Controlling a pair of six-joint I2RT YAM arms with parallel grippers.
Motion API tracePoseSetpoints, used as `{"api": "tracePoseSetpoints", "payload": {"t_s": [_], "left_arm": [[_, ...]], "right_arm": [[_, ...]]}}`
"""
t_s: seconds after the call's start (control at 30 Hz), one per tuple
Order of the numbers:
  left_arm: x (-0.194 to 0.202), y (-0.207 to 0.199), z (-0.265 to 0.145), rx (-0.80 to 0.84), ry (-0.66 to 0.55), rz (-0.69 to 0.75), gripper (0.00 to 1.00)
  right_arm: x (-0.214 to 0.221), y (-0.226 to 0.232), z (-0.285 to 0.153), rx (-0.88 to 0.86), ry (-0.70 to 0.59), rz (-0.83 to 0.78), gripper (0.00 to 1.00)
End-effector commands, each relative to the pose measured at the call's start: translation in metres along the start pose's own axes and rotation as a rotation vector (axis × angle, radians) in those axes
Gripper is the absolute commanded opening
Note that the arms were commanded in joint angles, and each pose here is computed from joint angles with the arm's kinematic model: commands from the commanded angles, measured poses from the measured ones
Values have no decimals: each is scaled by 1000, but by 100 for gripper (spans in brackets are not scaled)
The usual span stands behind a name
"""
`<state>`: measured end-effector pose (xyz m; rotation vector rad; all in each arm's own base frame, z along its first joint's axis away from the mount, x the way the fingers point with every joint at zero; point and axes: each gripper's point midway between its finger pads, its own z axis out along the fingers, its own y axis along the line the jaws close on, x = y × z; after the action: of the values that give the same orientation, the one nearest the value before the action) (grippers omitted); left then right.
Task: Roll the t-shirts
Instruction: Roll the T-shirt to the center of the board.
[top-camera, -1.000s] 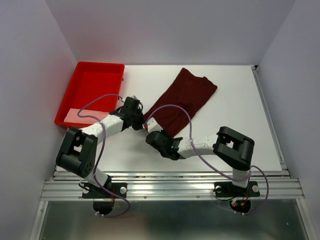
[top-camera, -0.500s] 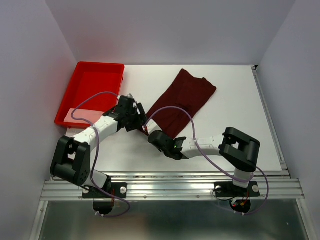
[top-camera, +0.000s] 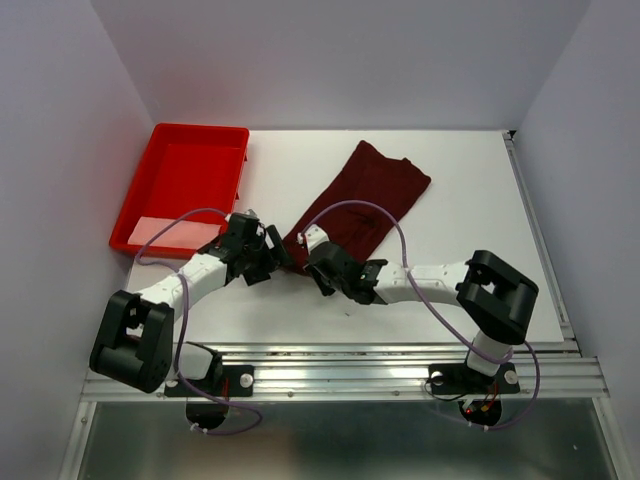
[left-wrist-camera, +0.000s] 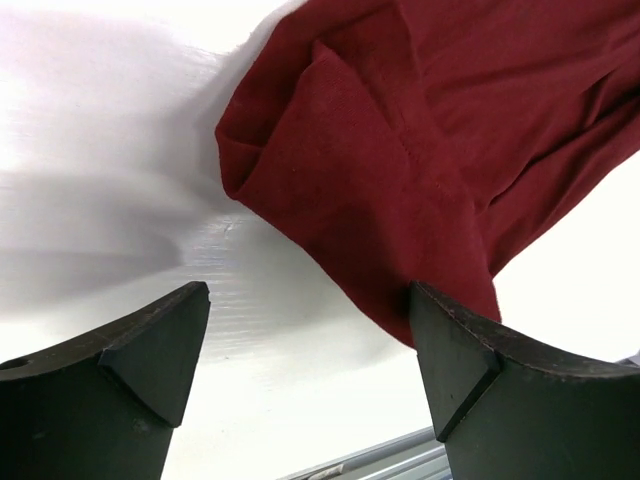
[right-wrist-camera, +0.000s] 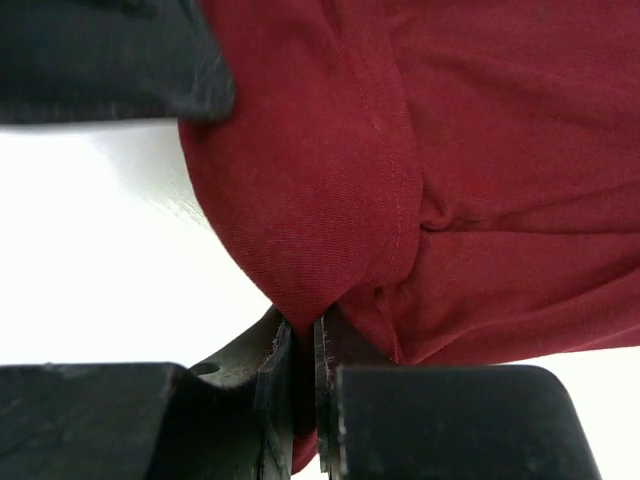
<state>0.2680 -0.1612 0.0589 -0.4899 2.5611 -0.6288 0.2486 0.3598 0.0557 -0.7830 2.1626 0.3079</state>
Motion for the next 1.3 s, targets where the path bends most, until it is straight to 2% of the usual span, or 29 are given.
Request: {"api": "tracePoseSetpoints", "payload": {"t_s": [0.0,0.4,0.53,0.63,0.73,0.77,0.8,0.83,0.87,0.9,0.93,0.97,1.0,1.03,1.13,1.27], "left_arm": [[-1,-15,-4,99,-29,-18,91],[-2,-23,10,187,-64,-68,92],[-4,-24,18,198,-73,-91,88],[-7,-26,22,209,-78,-103,81],[-8,-25,28,193,-72,-99,68],[-9,-26,28,193,-74,-96,68],[-11,-26,28,184,-77,-93,57],[-12,-25,28,177,-78,-86,52],[-14,-25,27,165,-82,-86,36],[-16,-25,26,157,-85,-81,29],[-17,-25,25,154,-86,-76,21],[-18,-26,24,150,-86,-76,14],[-19,-26,22,139,-83,-76,1],[-19,-27,21,133,-78,-76,0],[-20,-28,17,117,-64,-75,0],[-24,-30,14,104,-65,-72,0]], "right_arm": [[-31,9,-13,-84,-66,80,1],[-25,12,-16,-119,-31,84,1],[-23,12,-17,-121,-28,85,1],[-21,12,-17,-122,-26,86,1],[-20,10,-18,-115,-23,85,1],[-19,10,-17,-114,-19,82,1],[-19,9,-17,-110,-18,80,1],[-18,8,-17,-103,-15,76,3],[-18,7,-17,-97,-14,74,6],[-20,6,-18,-94,-15,68,11],[-18,5,-18,-88,-6,61,23],[-18,4,-18,-86,-4,52,28],[-19,3,-19,-83,-3,43,34],[-19,2,-20,-78,2,37,50],[-20,-3,-22,-57,7,16,67],[-23,-3,-27,-29,1,-22,76]]}}
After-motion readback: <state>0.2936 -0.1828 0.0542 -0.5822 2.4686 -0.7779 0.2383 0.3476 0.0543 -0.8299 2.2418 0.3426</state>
